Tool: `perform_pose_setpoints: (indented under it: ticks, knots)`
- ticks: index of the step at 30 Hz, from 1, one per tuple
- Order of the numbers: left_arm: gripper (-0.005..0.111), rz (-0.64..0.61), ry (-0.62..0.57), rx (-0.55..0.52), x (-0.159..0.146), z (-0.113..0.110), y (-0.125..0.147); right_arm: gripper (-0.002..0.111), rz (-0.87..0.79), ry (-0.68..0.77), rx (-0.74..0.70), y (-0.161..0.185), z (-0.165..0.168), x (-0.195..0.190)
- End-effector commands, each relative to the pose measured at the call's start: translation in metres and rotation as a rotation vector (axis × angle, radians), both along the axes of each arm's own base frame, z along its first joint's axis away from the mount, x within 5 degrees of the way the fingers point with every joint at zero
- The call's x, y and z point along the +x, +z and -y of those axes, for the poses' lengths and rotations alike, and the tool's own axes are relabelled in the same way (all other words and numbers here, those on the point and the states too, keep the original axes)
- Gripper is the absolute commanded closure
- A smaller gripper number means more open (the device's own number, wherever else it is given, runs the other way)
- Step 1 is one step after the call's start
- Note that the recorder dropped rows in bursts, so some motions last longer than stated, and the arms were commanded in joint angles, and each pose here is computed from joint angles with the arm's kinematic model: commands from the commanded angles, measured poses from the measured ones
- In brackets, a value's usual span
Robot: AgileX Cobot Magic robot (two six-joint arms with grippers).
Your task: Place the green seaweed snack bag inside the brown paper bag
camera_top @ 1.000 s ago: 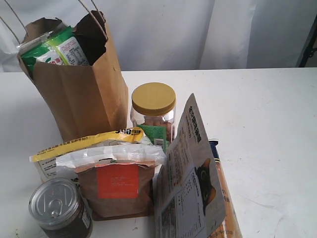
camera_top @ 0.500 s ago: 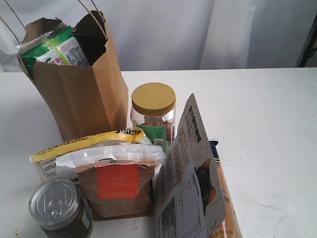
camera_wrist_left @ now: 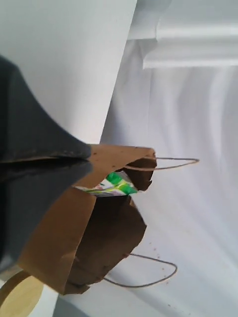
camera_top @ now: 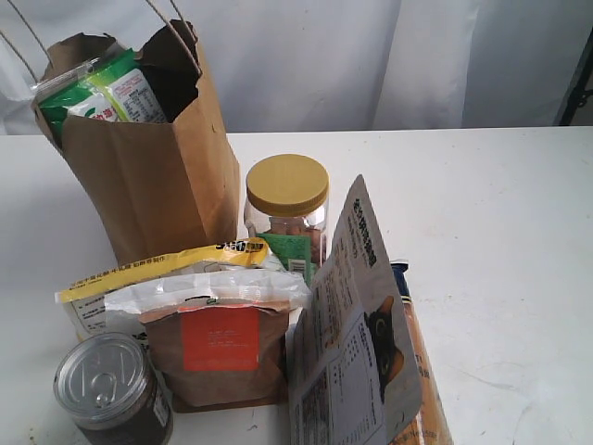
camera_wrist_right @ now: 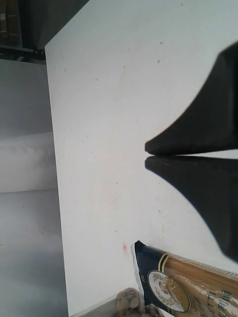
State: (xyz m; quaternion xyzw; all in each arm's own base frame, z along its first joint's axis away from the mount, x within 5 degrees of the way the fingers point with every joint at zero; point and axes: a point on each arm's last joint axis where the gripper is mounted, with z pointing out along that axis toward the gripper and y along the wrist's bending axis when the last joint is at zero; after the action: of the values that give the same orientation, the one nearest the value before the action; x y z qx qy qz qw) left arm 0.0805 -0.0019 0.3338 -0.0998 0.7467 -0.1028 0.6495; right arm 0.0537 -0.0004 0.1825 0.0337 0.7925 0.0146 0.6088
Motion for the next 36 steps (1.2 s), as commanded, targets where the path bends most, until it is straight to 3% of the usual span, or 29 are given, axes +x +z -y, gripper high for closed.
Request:
perform_pose_setpoints:
  ticks: [1, 4, 8, 21, 28, 36]
  knots:
    - [0.106, 0.112, 0.028, 0.020, -0.008, -0.002, -0.009, 0.108, 0.004, -0.004, -0.001, 0.000, 0.000, 0.000]
    - [0.106, 0.155, 0.031, 0.046, -0.009, -0.003, -0.017, 0.108, 0.004, -0.004, -0.001, 0.000, 0.000, 0.000]
    - [0.106, 0.119, 0.033, 0.078, -0.006, -0.003, -0.032, 0.108, 0.004, -0.004, -0.001, 0.000, 0.000, 0.000]
    - [0.106, 0.058, 0.025, 0.057, -0.016, -0.003, -0.089, 0.108, 0.004, -0.004, -0.001, 0.000, 0.000, 0.000]
    - [0.106, -0.021, -0.011, 0.199, -0.020, -0.001, -0.116, 0.108, 0.004, -0.004, -0.001, 0.000, 0.000, 0.000]
    - [0.106, -0.039, -0.013, 0.200, -0.025, -0.001, -0.139, 0.108, 0.004, -0.004, -0.001, 0.000, 0.000, 0.000]
